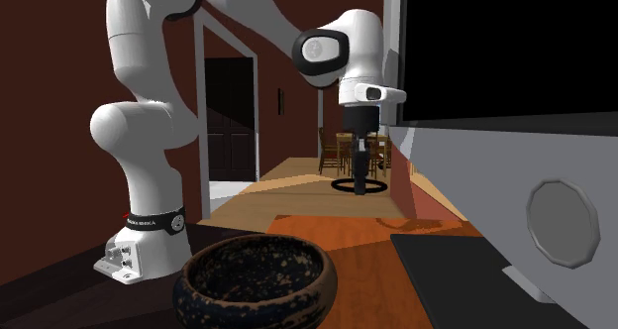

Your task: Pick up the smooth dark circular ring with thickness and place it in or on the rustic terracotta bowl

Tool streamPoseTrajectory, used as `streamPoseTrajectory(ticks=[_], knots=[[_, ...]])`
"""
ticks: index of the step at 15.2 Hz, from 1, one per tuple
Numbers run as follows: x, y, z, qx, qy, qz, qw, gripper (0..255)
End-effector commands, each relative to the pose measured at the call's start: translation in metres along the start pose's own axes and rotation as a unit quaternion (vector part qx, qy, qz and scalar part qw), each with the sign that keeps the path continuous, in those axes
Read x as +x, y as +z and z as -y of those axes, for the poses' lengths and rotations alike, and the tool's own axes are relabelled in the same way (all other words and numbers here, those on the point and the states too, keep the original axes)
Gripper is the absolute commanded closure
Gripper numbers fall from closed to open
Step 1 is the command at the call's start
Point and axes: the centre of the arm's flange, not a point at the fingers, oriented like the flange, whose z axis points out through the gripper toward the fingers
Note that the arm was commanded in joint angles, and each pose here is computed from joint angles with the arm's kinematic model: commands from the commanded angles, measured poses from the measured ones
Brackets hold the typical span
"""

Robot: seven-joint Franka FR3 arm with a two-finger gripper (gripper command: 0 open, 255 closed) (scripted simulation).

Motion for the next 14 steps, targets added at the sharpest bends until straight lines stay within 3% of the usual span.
streamPoseTrajectory(ticks=[1, 8, 14], knots=[[0.000, -0.011, -0.001, 0.000, 0.000, 0.000, 1.0000, 255], [0.000, -0.045, -0.001, 0.000, 0.000, 0.000, 1.0000, 255], [-0.030, -0.045, -0.074, 0.000, 0.000, 0.000, 1.0000, 255]])
